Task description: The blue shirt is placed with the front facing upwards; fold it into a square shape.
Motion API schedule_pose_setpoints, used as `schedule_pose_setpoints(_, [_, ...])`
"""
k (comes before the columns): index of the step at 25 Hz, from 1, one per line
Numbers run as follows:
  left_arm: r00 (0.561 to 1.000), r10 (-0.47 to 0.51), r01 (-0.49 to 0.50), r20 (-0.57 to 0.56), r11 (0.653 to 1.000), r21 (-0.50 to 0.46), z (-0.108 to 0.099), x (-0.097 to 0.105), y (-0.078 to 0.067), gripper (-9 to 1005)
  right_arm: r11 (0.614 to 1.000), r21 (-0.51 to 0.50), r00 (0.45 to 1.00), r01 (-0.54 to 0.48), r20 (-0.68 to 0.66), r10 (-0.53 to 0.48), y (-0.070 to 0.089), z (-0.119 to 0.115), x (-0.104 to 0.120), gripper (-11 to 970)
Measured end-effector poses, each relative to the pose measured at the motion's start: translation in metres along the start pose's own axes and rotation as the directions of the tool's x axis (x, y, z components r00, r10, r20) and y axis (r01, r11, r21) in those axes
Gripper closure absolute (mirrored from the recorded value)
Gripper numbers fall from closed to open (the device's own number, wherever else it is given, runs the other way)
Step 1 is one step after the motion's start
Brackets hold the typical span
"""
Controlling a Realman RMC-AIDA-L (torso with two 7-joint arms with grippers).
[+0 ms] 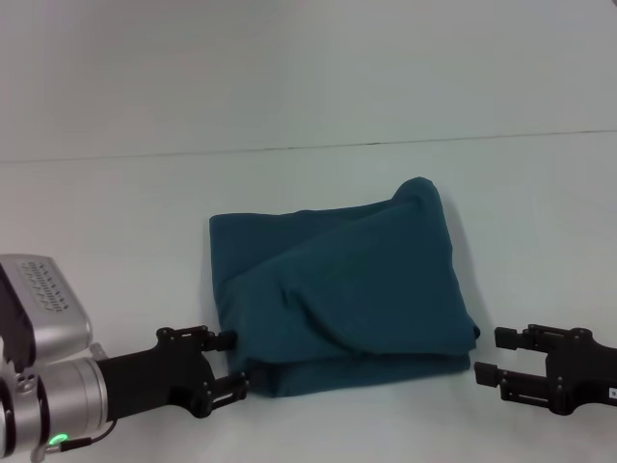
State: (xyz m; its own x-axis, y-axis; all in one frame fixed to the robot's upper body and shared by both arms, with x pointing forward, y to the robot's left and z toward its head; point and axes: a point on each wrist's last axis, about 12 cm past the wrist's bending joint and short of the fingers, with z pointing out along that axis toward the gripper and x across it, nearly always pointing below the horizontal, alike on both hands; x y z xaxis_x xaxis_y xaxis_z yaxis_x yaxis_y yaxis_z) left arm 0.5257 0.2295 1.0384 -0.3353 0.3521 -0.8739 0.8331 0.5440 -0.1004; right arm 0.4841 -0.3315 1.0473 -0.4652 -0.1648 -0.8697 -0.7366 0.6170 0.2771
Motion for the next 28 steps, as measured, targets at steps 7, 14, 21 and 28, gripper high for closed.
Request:
schedule_pose_setpoints(7, [1.0, 0.0, 0.0, 0.003, 1.0, 0.008, 0.001, -0.003, -0.001, 562, 1.0, 0.022, 1.0, -0.012, 0.017, 0.011, -0.002, -0.004, 0.0, 244])
schedule_pose_setpoints(14, [1.0, 0.0, 0.0, 0.009, 1.0, 0.009, 0.002, -0.004, -0.001, 764, 1.0, 0.021, 1.0, 0.02, 0.014, -0.02, -0.005, 0.005, -0.006, 244])
schedule_pose_setpoints(21, [1.0, 0.01, -0.01, 0.017, 1.0, 0.008, -0.001, -0.007, 0.0, 905, 0.999, 0.003, 0.999, 0.052, -0.016, -0.052, -0.007, 0.017, -0.012, 243])
schedule_pose_setpoints(28, [1.0, 0.005, -0.005, 0.027, 1.0, 0.018, -0.004, -0.008, -0.002, 963, 0.998, -0.015, 0.996, 0.068, -0.054, -0.069, -0.006, 0.029, -0.013, 245])
